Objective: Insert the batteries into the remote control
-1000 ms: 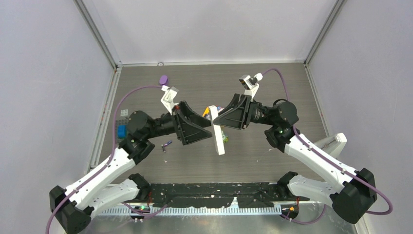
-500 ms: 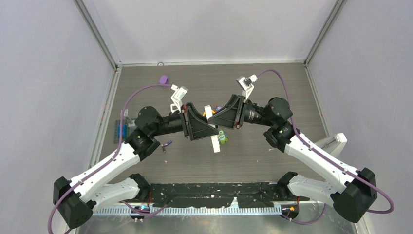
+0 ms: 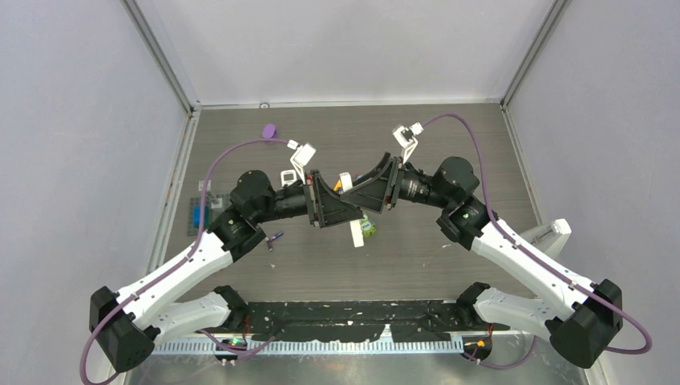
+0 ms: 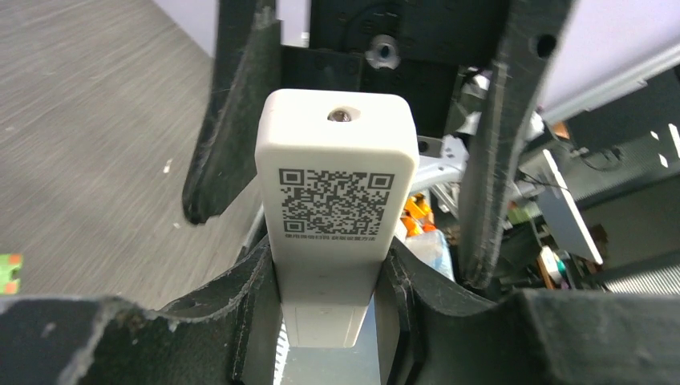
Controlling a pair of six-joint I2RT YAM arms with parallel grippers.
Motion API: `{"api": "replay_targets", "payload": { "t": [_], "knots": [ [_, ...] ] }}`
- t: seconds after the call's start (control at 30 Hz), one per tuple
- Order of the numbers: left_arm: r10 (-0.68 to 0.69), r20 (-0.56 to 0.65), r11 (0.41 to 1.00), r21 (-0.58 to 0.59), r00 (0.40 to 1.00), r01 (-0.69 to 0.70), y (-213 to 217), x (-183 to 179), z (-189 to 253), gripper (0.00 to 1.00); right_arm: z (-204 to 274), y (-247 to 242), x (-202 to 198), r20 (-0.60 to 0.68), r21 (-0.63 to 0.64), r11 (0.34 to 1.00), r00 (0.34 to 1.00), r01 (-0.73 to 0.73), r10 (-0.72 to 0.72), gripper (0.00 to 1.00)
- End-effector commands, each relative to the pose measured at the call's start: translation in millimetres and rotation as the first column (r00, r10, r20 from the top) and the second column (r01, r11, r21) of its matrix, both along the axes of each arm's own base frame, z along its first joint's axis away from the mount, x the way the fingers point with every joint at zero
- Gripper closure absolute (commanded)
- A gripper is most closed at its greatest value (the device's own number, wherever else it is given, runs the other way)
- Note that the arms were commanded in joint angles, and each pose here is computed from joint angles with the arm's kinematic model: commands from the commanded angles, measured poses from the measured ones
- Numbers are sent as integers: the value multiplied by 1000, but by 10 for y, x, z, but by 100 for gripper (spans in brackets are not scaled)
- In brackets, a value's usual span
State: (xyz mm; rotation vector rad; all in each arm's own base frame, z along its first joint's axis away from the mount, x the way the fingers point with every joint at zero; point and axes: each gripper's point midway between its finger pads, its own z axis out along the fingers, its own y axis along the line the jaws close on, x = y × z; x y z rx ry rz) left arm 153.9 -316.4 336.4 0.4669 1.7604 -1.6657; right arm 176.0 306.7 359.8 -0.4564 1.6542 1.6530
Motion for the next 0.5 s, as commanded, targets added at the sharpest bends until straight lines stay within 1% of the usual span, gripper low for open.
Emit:
{"api": "replay_targets", "payload": {
  "t": [0.0,0.03,0.1,0.13,0.17,0.2,0.27,0.37,0.43,0.47],
  "knots": [
    [183,33,981,63,982,-185,136,256,75,100,95,-195,92,122,-58,987,982,152,-144,0],
    [219,28,971,90,975,-221,177,299,38,100,50,-235,99,142,-81,982,977,174,-161,2],
    [290,40,950,106,956,-292,260,387,70,100,-4,-269,108,174,-110,973,968,204,-183,1],
    [329,43,936,116,943,-332,313,433,93,100,7,-289,142,209,-116,964,954,240,-212,4],
    [373,51,919,116,926,-377,375,484,160,100,-28,-271,132,209,-145,953,949,268,-235,6],
    [418,44,899,126,907,-420,437,534,184,100,-24,-276,130,236,-167,943,940,289,-246,6],
    [513,15,848,148,859,-509,571,639,194,100,-26,-211,97,273,-204,925,926,321,-261,6],
    [591,-54,804,128,805,-581,687,704,237,100,-94,-126,103,316,-270,882,901,386,-297,6],
    [618,-82,785,124,782,-607,735,728,245,100,-142,-43,93,350,-304,861,888,408,-297,6],
    [630,-94,775,134,771,-617,760,734,237,100,-141,37,33,375,-316,860,885,401,-275,6]
  ]
}}
